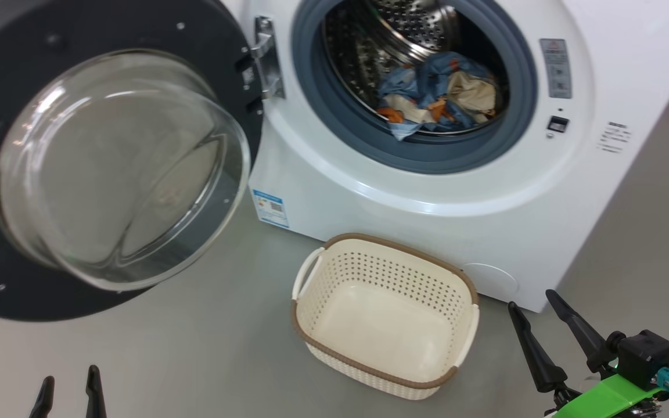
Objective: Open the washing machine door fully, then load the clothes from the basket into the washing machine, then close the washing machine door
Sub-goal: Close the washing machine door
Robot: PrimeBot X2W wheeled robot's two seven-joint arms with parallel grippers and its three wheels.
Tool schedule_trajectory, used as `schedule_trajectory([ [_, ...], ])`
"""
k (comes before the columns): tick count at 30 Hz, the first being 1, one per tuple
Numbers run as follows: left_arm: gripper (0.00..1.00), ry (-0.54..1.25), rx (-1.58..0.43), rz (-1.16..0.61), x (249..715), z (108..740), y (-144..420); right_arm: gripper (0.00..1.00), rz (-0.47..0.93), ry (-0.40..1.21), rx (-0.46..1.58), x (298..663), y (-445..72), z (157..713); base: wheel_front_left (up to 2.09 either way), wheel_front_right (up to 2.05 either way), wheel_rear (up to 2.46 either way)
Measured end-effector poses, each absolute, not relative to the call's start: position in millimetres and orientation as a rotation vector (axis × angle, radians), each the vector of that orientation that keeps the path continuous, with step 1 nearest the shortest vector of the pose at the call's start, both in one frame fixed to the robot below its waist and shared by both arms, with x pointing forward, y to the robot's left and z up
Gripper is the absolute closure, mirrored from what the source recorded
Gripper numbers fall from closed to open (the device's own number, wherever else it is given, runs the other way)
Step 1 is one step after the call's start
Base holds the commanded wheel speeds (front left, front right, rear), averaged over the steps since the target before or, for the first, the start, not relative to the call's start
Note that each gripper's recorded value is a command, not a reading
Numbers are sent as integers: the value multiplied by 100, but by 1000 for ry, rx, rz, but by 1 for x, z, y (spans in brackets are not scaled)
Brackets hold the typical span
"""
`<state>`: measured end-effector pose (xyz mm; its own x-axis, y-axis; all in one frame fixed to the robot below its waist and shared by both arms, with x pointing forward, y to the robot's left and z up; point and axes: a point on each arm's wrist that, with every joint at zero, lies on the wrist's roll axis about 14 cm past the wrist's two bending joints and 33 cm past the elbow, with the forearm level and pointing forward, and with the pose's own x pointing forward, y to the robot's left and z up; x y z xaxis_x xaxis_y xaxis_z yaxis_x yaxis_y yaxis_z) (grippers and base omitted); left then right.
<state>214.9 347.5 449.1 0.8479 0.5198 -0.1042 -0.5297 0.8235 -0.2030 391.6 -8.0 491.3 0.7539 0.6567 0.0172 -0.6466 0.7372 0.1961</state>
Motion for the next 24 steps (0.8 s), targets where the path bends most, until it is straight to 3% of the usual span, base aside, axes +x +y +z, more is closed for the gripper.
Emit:
schedule_trajectory([
  [12, 0, 22, -231, 671, 178, 452, 365, 0, 824, 52, 197, 391, 31, 495, 0, 0, 0],
  [24, 0, 17, -234, 685, 177, 454, 366, 0, 845, 68, 203, 389, 38, 491, 0, 0, 0],
])
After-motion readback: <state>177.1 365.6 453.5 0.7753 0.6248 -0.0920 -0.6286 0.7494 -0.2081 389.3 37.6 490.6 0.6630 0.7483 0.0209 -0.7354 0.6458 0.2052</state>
